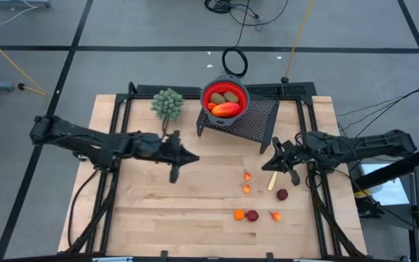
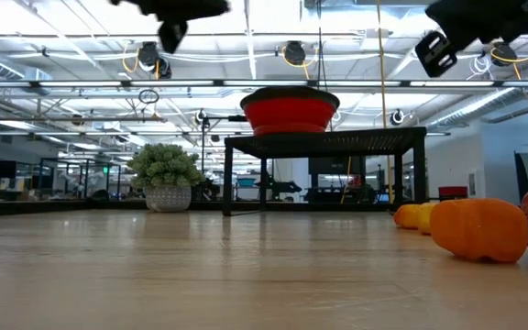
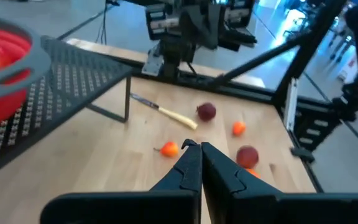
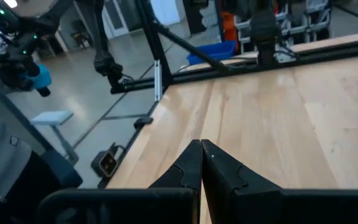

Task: Pick & Place Fruit
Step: Put the pear into the red strainer bowl

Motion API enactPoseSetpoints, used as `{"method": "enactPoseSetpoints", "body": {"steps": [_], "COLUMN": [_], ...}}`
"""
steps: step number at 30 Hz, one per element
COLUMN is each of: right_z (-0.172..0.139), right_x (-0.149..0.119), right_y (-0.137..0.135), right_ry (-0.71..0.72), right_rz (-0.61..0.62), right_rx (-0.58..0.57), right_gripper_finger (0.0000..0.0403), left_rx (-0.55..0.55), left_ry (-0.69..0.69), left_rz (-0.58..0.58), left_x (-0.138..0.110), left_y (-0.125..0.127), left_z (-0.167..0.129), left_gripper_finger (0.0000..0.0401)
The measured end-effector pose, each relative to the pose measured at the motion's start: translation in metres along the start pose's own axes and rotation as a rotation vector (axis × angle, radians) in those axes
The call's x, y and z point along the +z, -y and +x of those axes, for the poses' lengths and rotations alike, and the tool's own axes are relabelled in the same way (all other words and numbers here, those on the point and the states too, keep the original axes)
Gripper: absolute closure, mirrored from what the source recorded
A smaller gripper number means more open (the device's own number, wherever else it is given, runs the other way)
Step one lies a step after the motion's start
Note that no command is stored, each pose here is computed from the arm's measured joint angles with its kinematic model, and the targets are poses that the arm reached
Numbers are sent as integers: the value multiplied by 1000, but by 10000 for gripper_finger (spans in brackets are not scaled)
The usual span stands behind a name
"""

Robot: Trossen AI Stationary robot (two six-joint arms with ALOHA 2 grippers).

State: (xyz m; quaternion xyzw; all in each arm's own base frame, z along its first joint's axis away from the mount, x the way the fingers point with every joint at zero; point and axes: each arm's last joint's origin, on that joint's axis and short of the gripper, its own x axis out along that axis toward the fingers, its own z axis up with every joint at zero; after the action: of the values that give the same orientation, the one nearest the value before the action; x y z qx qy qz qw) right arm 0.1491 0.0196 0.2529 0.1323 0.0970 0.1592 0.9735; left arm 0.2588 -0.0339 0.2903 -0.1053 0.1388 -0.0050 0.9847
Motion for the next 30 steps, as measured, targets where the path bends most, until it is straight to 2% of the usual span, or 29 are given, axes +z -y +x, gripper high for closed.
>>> {"method": "enactPoseSetpoints", "body": {"steps": [7, 13, 26, 30], "right_z": [14, 28, 71, 87], "right_x": [4, 19, 50, 57], "right_y": [-9, -20, -41, -45], "right_ry": [-27, -39, -260, -358], "right_rz": [12, 1, -19, 13], "right_rx": [-62, -88, -163, -190], "right_gripper_finger": [403, 403, 403, 403], "left_rx": [-11, -19, -28, -33], "left_ry": [47, 84, 150, 169], "left_rz": [9, 24, 57, 54], "left_x": [-13, -27, -59, -70], "left_y": [-4, -10, -22, -26], "left_z": [-36, -60, -93, -101], "left_gripper_finger": [396, 393, 390, 399]}}
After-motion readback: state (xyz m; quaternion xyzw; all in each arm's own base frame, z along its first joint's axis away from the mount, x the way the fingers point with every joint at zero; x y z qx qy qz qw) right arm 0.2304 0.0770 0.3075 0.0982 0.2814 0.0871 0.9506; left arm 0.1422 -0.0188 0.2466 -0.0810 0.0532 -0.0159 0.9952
